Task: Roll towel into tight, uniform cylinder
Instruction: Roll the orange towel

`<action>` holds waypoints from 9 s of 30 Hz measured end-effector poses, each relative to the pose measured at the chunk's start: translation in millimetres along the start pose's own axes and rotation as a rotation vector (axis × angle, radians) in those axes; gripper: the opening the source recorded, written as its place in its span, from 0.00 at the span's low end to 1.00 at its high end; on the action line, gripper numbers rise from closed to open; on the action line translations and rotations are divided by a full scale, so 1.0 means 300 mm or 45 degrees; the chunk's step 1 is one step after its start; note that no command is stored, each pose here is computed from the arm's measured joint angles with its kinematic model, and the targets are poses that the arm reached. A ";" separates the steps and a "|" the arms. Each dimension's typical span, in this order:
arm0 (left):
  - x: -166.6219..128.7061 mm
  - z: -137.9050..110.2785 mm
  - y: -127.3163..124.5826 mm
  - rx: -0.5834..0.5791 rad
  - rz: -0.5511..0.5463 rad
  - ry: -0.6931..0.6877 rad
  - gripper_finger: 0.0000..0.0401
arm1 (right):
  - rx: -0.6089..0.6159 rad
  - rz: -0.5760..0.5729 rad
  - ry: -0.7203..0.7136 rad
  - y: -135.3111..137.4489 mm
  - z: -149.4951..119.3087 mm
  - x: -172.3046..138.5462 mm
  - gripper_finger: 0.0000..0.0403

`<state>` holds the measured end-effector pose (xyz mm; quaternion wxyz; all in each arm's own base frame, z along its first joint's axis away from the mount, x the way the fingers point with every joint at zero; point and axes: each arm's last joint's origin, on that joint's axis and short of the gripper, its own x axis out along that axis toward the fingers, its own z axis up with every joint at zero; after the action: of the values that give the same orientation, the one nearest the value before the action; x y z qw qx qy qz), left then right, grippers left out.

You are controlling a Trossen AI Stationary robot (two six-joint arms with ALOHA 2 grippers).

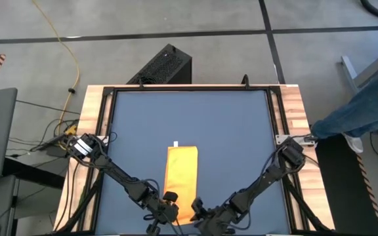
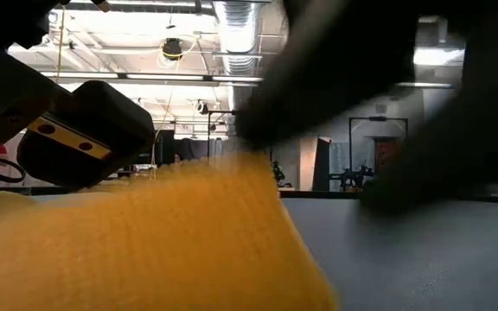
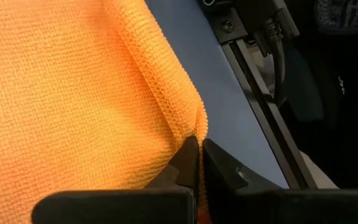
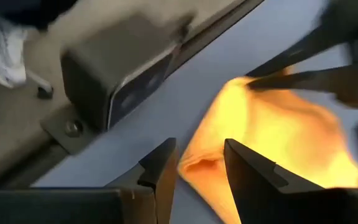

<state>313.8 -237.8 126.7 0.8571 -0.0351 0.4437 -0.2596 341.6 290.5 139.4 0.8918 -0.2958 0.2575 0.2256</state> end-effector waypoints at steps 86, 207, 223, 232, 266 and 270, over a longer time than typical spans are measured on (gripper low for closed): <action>-0.100 0.076 0.309 -0.028 0.469 -0.043 0.00 | 1.153 -0.863 0.694 -0.817 -0.759 -0.223 0.23; -0.091 0.083 0.315 0.370 0.418 -0.007 0.23 | 1.854 -0.188 0.249 -0.200 -0.382 -0.224 0.04; -0.078 0.062 0.332 0.307 0.488 0.052 0.02 | 1.817 -0.117 0.253 -0.216 -0.365 -0.254 0.32; -0.078 0.062 0.335 0.306 0.483 0.055 0.00 | 1.692 -0.088 0.232 -0.240 -0.315 -0.357 0.37; -0.081 0.062 0.349 0.248 0.462 0.045 0.00 | -0.156 0.022 0.248 -0.163 -0.306 -0.219 0.34; -0.081 0.061 0.349 0.249 0.453 0.049 0.00 | -0.162 0.001 0.264 -0.166 -0.303 -0.222 0.34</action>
<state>360.1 -139.0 125.4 0.8800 0.1323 0.4319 -0.1468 288.7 179.4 136.4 0.8397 -0.3735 0.3336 0.2102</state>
